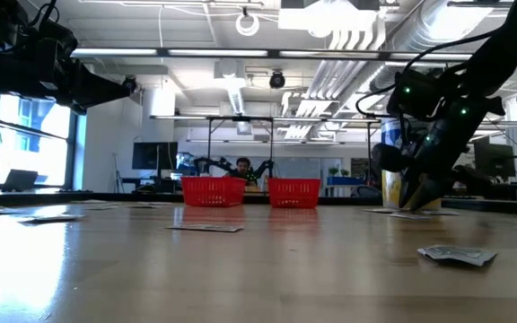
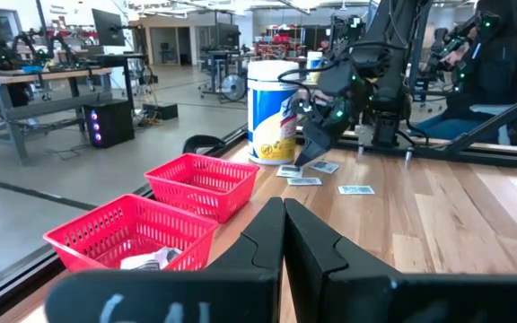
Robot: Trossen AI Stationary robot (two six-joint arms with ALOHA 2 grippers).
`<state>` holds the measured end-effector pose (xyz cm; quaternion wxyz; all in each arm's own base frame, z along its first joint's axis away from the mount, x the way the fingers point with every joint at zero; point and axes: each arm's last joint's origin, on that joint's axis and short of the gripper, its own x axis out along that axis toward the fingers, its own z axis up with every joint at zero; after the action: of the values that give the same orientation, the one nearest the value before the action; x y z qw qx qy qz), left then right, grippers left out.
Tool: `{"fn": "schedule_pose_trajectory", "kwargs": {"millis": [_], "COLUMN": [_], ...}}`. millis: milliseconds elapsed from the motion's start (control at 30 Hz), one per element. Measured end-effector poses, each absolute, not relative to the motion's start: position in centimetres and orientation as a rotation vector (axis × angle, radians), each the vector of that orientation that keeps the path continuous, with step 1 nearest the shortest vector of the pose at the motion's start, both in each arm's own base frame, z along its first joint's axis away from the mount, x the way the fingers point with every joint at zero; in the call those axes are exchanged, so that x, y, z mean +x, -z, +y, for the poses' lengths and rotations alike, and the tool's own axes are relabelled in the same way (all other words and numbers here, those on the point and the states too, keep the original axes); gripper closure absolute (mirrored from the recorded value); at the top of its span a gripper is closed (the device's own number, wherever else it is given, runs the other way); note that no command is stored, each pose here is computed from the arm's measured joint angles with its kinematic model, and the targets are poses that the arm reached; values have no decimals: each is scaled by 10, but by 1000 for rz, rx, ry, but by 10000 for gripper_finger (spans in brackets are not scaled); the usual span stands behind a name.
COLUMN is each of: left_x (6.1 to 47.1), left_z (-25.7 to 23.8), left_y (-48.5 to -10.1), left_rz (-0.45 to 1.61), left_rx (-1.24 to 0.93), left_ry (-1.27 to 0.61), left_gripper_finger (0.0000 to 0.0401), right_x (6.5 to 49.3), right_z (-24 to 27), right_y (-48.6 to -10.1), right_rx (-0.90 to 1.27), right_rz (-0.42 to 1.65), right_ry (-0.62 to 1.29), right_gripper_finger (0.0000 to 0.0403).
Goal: Pick & Place First Aid Supplies
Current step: Put the towelette pack into the left red bin
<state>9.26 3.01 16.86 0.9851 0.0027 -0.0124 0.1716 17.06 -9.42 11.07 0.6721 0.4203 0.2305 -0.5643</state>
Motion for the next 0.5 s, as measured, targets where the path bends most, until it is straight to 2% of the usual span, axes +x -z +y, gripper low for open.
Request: {"fn": "schedule_pose_trajectory", "kwargs": {"millis": [500], "left_x": [93], "left_z": [30], "left_y": [-169], "left_rz": [-25], "left_rx": [5], "left_ry": [-345], "left_gripper_finger": [400], "right_x": [178], "right_z": [-98], "right_y": [-98], "right_rx": [932], "right_rz": [505], "right_ry": [1286], "right_gripper_finger": [317]}}
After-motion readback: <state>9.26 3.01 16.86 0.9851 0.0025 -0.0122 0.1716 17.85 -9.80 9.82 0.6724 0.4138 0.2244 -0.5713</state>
